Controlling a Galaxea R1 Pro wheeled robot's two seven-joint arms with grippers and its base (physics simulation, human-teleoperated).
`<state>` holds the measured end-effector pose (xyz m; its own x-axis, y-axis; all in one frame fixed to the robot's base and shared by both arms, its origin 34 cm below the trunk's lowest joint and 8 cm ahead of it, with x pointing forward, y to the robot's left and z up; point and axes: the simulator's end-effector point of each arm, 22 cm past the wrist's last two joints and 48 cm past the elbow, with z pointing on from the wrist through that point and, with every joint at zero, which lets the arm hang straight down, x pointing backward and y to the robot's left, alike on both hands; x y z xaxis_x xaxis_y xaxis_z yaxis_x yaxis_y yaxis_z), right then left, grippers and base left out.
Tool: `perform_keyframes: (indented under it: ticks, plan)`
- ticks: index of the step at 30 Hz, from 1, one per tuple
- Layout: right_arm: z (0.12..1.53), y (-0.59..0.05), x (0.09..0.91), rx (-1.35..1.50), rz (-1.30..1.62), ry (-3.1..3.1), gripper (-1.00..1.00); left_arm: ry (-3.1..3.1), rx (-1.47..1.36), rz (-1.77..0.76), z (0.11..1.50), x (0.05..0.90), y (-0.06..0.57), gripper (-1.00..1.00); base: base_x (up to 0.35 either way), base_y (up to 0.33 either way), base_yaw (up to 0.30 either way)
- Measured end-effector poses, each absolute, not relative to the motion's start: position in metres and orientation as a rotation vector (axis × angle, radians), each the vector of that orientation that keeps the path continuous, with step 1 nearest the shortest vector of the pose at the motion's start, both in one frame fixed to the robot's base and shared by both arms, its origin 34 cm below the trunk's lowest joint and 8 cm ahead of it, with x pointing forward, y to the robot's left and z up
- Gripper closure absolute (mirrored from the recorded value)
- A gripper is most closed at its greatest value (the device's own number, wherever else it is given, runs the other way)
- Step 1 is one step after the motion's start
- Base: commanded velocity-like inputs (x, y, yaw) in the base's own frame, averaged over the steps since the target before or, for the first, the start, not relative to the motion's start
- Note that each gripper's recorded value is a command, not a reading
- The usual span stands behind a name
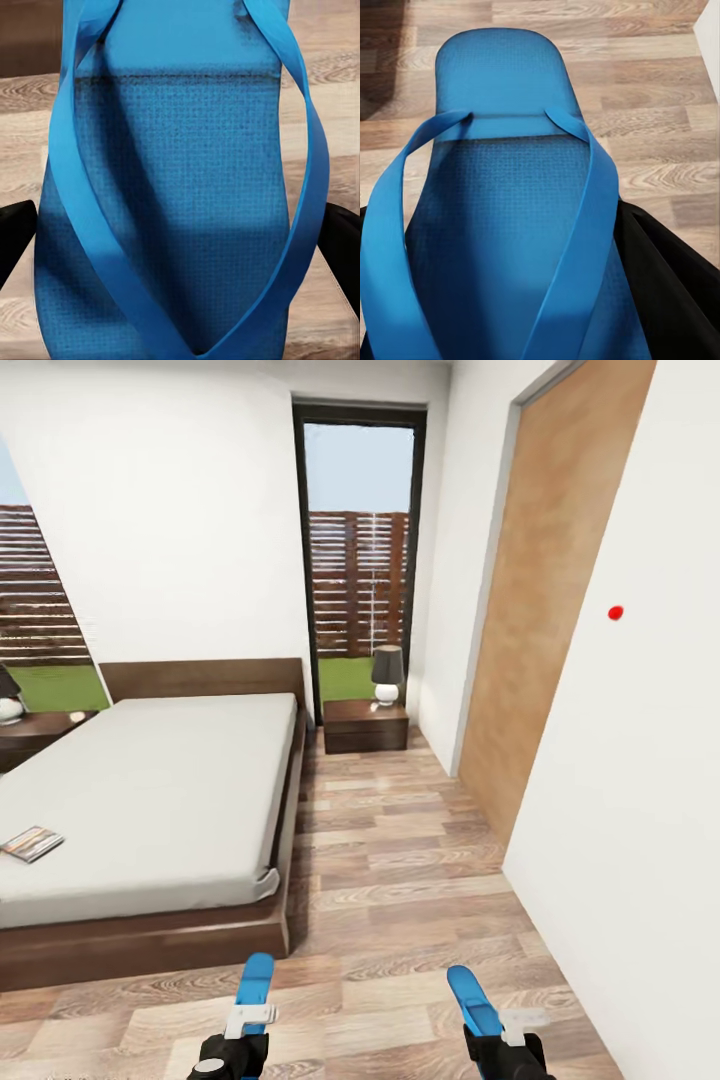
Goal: In the bedroom, move the book from the bed onto either nightstand, and place the two sandals side by side next to the bed.
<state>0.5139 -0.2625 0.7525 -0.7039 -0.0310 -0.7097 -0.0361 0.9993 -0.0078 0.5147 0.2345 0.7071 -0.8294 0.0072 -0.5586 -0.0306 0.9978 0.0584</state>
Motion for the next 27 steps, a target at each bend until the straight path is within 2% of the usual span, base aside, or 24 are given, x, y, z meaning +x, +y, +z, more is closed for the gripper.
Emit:
perform_keyframes:
  ticks: [9, 27]
  plan:
    - [0.7531, -0.2627, 0.5140, -0.042, 0.010, 2.351, 1.00, 2.546, -0.016, 0.088, 0.7079, 0.5151, 0.2352, 1.00, 0.055, -0.199, 0.020]
    - [0.7532, -0.2623, 0.5139, -0.040, 0.012, 2.351, 1.00, 2.544, -0.013, 0.090, 0.7081, 0.5153, 0.2365, 1.00, 0.269, -0.153, -0.011]
